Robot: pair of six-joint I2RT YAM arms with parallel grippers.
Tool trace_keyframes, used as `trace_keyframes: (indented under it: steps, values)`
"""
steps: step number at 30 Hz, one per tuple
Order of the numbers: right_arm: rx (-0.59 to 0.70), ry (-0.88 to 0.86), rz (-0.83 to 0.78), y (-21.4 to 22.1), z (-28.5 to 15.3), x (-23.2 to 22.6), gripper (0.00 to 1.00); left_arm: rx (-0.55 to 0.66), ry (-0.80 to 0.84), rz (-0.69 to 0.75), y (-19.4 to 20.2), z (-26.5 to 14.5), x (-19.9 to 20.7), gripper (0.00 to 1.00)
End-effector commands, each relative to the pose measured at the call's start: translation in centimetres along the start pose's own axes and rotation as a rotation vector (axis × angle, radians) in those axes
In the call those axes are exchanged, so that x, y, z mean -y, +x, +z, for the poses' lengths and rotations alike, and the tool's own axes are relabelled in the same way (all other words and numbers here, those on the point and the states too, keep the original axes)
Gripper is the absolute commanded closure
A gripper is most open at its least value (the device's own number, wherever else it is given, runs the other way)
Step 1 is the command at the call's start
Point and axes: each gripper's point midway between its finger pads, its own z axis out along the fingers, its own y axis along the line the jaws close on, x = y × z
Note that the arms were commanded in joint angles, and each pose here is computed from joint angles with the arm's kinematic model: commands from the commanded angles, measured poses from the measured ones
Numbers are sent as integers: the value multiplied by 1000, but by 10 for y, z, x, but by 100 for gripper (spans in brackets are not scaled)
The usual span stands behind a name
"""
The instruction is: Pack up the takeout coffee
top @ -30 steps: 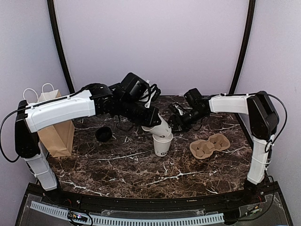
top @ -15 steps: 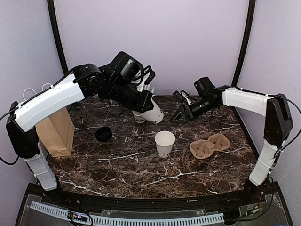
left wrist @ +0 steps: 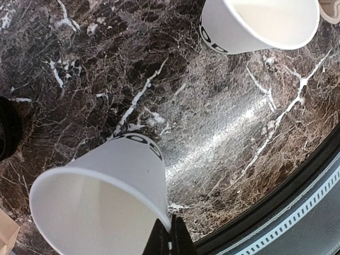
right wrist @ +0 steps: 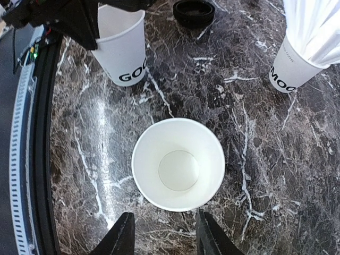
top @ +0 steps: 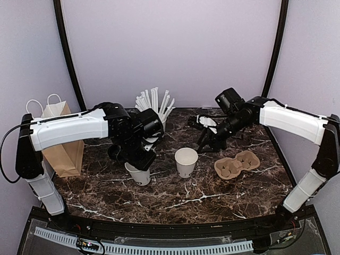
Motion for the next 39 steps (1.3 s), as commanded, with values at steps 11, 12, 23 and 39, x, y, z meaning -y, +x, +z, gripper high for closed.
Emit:
trace_keyframes:
  steps: [11, 12, 23, 39]
  values:
    - [-268, 86, -332, 22, 41, -19, 48, 6, 106, -43, 4, 24, 18, 86]
    - [-278, 83, -344, 23, 43, -22, 47, 6, 107, -42, 4, 24, 19, 82]
    - [-321, 99, -403, 23, 64, -24, 51, 187, 121, -51, -25, -31, 16, 45]
    - [-391, 136, -409, 29, 73, -7, 100, 353, 90, -165, -28, -65, -16, 43]
